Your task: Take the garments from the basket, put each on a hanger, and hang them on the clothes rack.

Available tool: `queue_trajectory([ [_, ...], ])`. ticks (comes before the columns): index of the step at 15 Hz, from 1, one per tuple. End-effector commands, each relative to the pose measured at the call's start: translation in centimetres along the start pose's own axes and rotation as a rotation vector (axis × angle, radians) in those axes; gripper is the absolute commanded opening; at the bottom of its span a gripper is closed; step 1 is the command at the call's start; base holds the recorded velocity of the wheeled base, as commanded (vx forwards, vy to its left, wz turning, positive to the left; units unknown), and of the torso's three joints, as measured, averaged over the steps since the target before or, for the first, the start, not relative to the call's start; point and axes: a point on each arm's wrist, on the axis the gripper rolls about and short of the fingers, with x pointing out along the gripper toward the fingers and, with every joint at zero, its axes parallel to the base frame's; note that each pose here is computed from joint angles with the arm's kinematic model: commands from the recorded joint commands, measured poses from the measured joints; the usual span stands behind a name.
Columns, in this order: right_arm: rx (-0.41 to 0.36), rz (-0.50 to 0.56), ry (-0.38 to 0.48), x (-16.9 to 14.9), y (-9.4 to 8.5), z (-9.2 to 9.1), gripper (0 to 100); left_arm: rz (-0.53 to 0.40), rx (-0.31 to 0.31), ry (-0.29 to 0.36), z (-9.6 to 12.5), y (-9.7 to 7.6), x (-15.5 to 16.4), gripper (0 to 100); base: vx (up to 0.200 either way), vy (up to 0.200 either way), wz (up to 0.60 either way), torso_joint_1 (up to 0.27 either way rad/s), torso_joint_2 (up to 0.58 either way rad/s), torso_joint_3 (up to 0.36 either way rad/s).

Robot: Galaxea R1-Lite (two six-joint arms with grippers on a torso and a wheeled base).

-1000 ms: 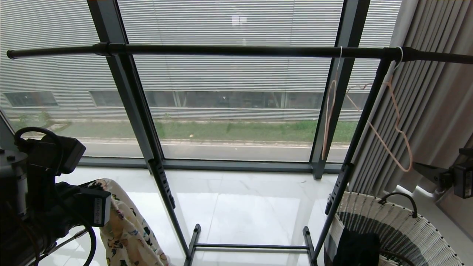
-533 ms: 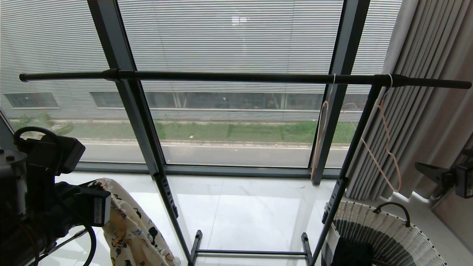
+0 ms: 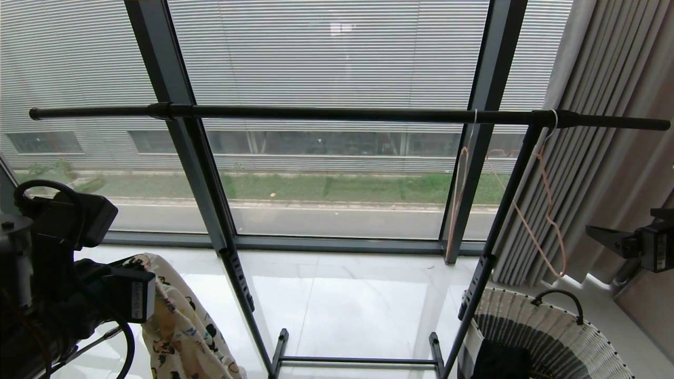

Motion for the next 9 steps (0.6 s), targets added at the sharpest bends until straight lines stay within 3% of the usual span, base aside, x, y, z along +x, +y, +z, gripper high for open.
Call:
queue_trajectory([
  [1,0.008,0.007,0.019,1.3,-0.5,0.2,100,0.001,-0.004,-0.007,0.0,0.1,-0.2,0,0.000,0.000,0.00,0.000,0.00,0.000],
  [7,0.026,-0.001,0.074,2.9,-1.1,-0.4,100,0.000,-0.009,-0.022,0.1,0.2,-0.5,0,0.200,0.000,0.00,0.004,0.00,0.005],
  [9,0.030,0.003,0.098,3.4,-1.1,-0.8,100,0.001,-0.011,-0.026,0.2,0.3,-0.6,0,0.000,0.000,0.00,0.000,0.00,0.000],
])
